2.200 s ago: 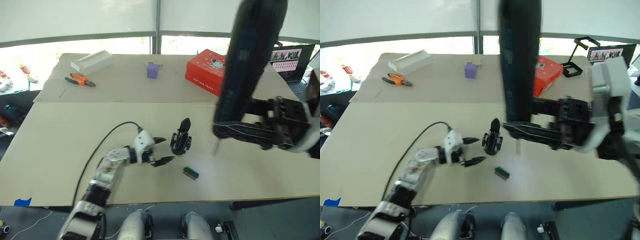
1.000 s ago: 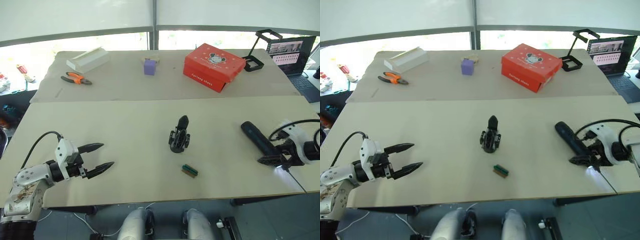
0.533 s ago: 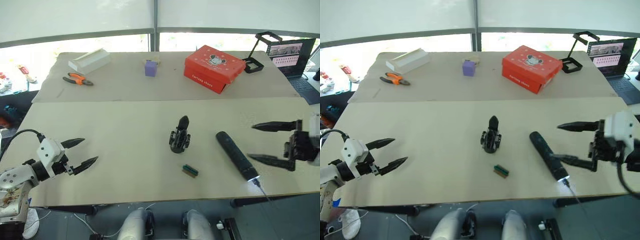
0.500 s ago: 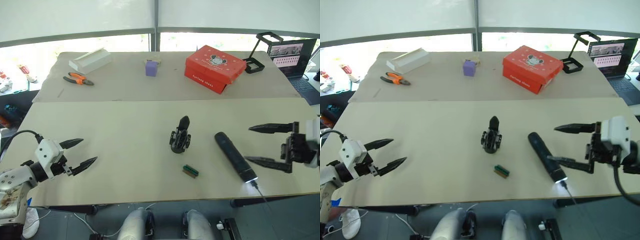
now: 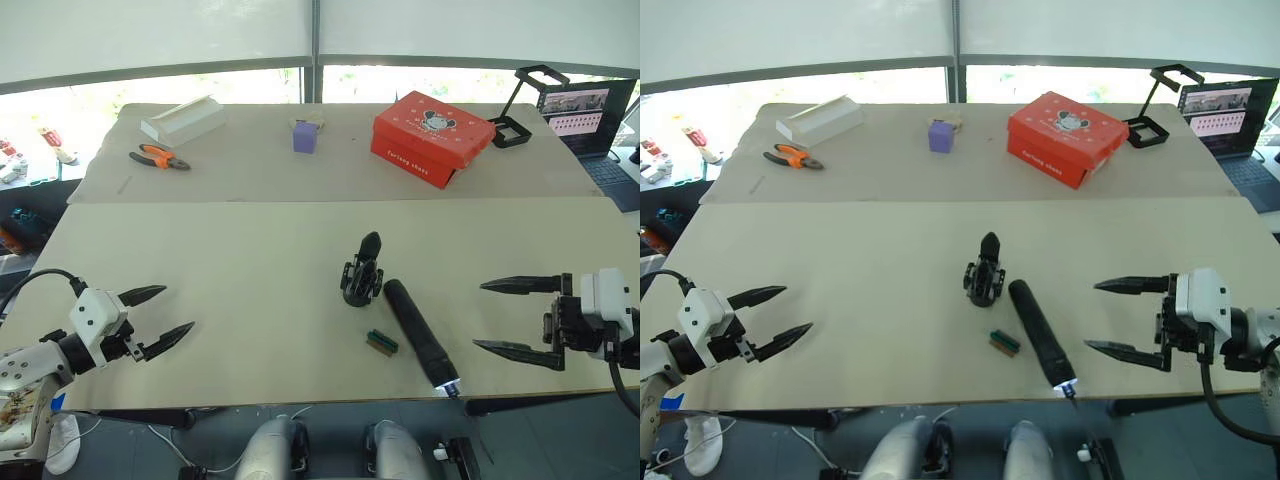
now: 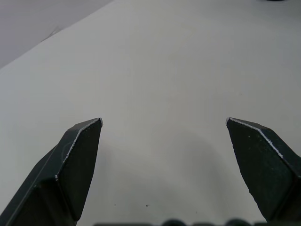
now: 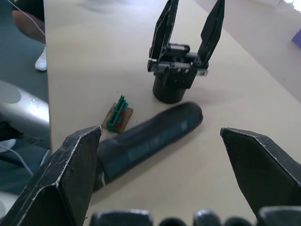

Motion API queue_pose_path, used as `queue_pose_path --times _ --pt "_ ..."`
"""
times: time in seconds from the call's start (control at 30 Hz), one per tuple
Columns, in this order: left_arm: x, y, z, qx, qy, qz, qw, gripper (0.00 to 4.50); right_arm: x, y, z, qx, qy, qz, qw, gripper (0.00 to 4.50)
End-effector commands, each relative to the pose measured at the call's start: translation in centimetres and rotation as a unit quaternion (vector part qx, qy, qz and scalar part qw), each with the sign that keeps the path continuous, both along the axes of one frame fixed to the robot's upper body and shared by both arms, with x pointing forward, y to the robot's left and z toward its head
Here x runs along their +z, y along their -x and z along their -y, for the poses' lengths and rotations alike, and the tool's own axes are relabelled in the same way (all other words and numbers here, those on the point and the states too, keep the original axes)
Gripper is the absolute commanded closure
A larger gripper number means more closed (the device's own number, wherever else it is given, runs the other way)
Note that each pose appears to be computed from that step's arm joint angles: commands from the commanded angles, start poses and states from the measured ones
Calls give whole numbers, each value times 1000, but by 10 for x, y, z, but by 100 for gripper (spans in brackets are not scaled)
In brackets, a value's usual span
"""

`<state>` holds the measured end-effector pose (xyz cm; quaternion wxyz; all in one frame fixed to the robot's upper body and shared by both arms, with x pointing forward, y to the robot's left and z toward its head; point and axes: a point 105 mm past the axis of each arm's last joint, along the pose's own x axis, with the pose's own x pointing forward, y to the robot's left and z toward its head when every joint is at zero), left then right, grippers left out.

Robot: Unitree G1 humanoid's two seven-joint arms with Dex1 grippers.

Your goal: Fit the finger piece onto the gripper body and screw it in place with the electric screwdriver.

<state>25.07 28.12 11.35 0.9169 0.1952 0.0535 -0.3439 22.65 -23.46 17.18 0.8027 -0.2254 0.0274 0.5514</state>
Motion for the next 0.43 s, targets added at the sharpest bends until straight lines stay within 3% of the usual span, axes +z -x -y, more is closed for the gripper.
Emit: queue_pose_path --times 0.03,0.43 --pt "9 0 -1 -2 1 24 1000 0 18 5 -2 9 0 23 1000 4" --pt "6 2 0 -6 7 21 1000 0 12 6 17 -17 16 22 999 4"
